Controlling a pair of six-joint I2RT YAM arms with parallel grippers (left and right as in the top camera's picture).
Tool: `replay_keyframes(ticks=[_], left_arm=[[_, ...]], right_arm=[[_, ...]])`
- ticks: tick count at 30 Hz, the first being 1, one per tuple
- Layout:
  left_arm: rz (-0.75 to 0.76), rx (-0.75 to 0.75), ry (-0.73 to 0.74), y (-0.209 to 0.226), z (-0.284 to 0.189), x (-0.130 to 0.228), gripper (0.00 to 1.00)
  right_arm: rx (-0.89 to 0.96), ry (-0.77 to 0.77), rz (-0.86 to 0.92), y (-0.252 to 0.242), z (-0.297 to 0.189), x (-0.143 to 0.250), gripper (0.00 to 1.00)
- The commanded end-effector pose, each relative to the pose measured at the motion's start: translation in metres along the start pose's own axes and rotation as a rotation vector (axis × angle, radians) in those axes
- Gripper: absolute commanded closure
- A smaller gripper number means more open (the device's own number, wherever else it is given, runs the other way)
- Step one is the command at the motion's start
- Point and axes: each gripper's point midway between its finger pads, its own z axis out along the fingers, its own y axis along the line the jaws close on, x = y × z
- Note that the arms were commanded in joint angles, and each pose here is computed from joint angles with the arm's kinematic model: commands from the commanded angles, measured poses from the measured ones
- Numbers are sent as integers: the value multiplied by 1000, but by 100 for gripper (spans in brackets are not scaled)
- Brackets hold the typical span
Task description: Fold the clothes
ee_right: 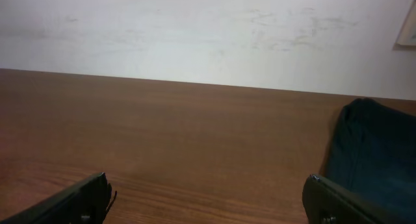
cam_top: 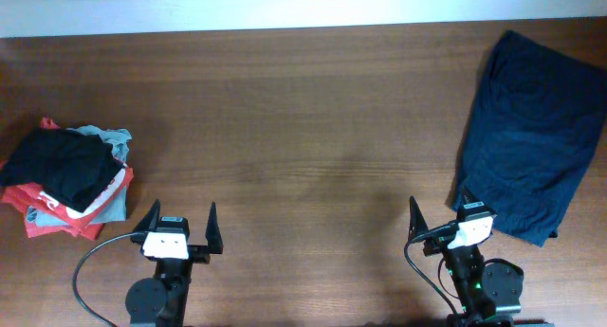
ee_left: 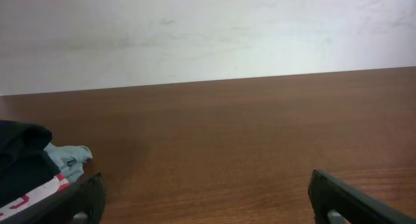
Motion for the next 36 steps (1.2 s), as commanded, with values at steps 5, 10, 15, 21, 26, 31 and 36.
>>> replay_keyframes(ticks=[5,10,15,21,26,31,36], left_arm=[[12,-1,1,0,0,2,1],[7,-3,0,0,0,2,1],[-94,8,-10,-1,-2,-8,1],[-92,8,-36,-1,-13,-44,1],[-93,8,-10,0,-18,-72,1],[-98,7,100,1,-4,-89,1],[-106,14,259,0,12,-86,1]], right_arm=[[-26,3,-5,5,0,2,1],[-132,-44,61,23,-2,-11,1],[-161,-27,110,28,-4,-14,1],[-7,-3,115,4,-18,-43,1],[108,24,87,-13,-34,-69,1],[185,177,31,-28,-31,-82,1],[220,459,-49,-42,-4,-77,1]])
